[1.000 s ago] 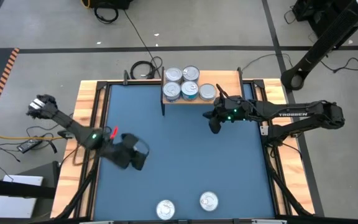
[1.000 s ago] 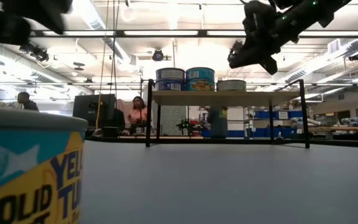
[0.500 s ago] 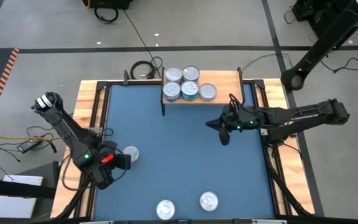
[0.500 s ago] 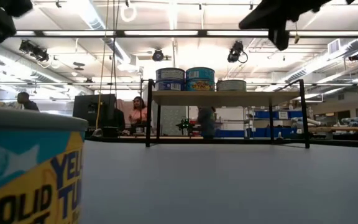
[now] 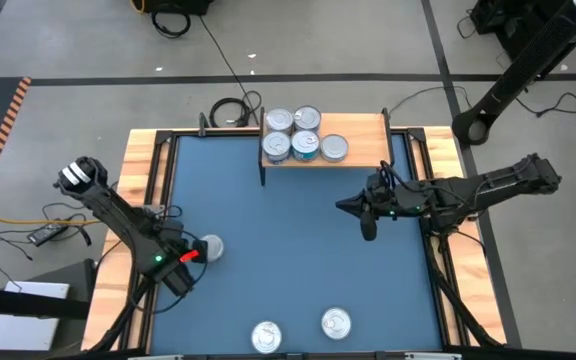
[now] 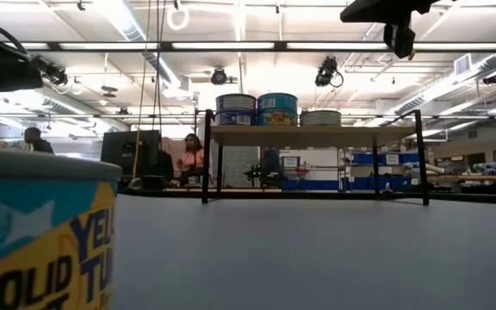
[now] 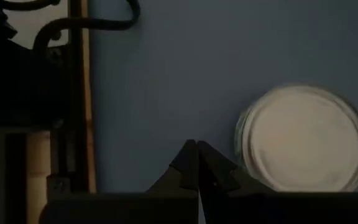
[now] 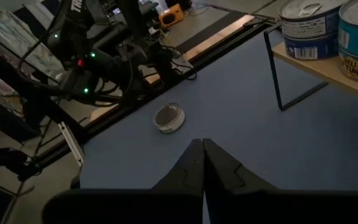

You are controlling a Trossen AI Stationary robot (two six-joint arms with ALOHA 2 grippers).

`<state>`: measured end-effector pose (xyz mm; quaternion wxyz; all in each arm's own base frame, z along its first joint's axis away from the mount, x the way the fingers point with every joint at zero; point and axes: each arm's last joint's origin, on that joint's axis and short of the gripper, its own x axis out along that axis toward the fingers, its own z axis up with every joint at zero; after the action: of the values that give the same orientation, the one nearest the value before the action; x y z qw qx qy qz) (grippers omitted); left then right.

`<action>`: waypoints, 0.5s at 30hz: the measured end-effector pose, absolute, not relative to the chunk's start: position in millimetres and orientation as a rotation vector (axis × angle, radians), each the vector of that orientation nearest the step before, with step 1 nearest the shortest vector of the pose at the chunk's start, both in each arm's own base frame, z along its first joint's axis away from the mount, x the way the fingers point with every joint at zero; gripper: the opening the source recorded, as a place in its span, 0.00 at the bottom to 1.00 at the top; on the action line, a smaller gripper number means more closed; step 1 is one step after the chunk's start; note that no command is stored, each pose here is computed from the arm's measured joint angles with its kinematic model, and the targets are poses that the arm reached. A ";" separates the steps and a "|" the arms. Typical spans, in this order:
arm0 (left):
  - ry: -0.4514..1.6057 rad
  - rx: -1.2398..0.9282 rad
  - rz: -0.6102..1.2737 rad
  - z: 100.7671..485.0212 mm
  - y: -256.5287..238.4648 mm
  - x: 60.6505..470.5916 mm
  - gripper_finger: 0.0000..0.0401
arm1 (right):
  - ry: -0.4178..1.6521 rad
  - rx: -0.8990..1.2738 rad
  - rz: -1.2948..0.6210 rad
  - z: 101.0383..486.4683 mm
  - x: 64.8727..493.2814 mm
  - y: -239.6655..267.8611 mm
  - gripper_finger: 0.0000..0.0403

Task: Stack canned seafood by type on shelf
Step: Stack the green tuna can on top of the green tuna can on the shelf

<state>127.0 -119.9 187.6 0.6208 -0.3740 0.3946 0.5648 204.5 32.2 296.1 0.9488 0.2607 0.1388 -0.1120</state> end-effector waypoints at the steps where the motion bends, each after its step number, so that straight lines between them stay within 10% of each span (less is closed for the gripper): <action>1: 0.901 -0.862 1.307 187.2 -118.4 127.9 0.00 | 0.284 0.530 -0.227 295.9 204.6 32.7 0.01; 15: 0.896 -0.964 1.296 146.9 -119.9 141.4 0.00 | 0.249 0.563 -0.177 300.2 204.3 41.7 0.02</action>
<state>141.4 -119.9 146.9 0.6029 -0.4162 0.3872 0.5598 204.3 41.7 300.2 0.9491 0.2767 0.1223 -0.0870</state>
